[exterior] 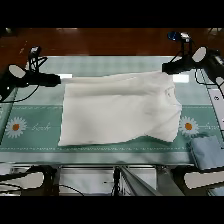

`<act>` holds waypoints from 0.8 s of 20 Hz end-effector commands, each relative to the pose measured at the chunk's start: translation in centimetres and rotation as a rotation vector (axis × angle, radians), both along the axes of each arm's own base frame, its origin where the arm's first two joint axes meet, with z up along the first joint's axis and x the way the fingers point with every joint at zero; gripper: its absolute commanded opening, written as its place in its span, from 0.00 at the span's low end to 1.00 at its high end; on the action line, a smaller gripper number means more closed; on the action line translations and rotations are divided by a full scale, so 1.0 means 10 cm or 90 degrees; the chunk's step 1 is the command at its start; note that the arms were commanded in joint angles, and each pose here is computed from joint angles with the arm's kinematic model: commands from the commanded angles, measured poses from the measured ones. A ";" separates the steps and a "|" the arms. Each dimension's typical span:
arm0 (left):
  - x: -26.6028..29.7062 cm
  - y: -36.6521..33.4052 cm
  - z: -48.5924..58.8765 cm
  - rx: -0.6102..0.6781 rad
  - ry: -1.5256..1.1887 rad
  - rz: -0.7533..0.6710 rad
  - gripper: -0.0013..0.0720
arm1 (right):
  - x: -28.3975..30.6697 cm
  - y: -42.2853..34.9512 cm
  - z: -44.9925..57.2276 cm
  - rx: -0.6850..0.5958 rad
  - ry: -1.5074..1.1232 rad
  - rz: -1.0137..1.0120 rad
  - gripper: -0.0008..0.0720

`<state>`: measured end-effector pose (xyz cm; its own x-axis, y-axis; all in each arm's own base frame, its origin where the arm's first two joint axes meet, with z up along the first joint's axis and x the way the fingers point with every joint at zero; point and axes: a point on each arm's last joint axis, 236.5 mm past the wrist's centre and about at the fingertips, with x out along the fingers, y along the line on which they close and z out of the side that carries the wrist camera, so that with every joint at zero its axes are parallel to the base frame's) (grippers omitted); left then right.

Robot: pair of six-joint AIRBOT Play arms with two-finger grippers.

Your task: Fold the shirts.

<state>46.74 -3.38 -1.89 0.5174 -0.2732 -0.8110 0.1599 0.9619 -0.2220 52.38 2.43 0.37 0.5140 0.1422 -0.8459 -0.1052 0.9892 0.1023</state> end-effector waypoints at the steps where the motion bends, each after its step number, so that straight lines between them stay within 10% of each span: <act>1: -0.41 -0.17 -0.03 -0.041 0.125 -0.045 0.06 | -0.48 -0.03 -0.03 -0.007 0.118 -0.002 0.04; 16: -0.87 -0.03 -0.40 -0.012 0.298 -0.027 0.06 | -1.41 -0.12 -0.64 -0.032 0.439 -0.004 0.04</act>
<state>38.55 -3.80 -4.91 0.1225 -0.3076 -0.9436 0.0951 0.9500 -0.2974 39.05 1.71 -5.10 -0.0903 0.1124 -0.9895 -0.0445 0.9922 0.1168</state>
